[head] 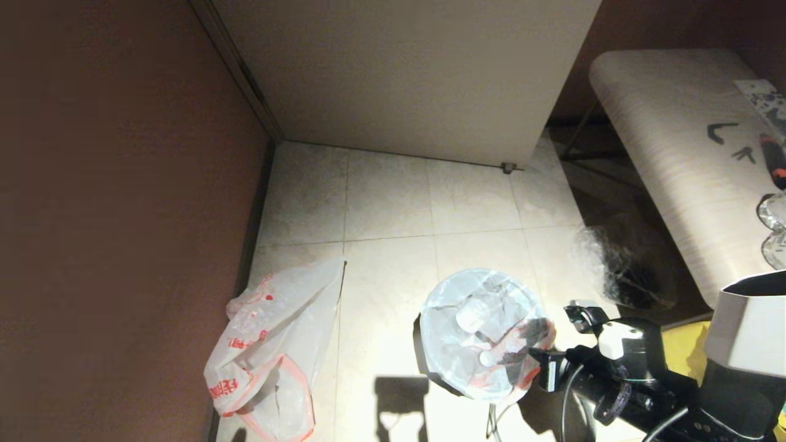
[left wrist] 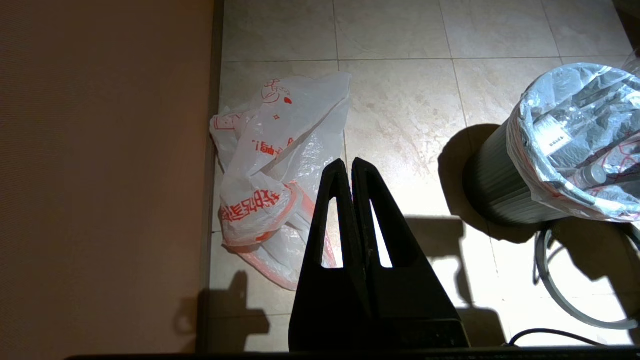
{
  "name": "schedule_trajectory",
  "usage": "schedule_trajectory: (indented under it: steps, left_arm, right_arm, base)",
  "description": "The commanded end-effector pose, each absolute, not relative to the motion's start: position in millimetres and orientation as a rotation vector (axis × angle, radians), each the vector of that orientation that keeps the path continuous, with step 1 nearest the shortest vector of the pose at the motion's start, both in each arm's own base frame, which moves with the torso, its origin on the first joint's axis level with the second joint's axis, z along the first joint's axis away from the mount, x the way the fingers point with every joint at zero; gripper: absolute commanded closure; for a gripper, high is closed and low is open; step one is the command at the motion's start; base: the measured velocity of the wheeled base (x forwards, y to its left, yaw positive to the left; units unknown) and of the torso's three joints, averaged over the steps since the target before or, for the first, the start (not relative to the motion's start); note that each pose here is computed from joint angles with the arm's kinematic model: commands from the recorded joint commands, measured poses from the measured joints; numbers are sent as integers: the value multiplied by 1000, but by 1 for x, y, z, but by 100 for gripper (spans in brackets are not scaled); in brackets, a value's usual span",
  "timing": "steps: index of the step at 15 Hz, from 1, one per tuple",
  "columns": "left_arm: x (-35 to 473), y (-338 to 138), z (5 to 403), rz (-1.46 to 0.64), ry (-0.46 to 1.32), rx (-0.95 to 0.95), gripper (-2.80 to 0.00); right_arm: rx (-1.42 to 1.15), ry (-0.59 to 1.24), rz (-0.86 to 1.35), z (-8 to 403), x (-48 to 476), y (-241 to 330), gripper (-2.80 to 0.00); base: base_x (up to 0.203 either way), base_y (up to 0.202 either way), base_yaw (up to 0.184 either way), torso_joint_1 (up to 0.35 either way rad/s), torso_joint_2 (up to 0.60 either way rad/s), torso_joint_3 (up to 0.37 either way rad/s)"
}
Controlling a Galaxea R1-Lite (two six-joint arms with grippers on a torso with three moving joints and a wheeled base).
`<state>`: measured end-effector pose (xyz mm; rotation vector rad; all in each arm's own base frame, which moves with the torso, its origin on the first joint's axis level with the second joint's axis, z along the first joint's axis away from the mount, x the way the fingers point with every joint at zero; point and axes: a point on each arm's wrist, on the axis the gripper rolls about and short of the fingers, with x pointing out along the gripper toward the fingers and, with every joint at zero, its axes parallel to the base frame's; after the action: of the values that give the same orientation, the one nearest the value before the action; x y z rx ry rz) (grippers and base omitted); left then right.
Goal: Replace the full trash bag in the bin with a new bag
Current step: Place the trash bag on the floor
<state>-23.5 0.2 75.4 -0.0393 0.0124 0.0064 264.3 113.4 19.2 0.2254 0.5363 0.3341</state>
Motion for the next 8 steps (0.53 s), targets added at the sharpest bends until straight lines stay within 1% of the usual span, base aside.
schedule_trajectory:
  steps: [1, 6, 8]
  left_arm:
    - [-23, 0, 75, 7, 14, -40, 0]
    - [-23, 0, 75, 5, 14, -38, 0]
    - [-23, 0, 75, 8, 14, -40, 0]
  right_arm:
    - [227, 541, 321, 14, 265, 110, 0]
    - [221, 579, 299, -1, 267, 107, 0]
    - [224, 563, 299, -5, 265, 106, 0]
  base:
    - [0, 0, 0, 0, 0, 0]
    - [0, 0, 0, 0, 0, 0]
    - [0, 0, 0, 0, 0, 0]
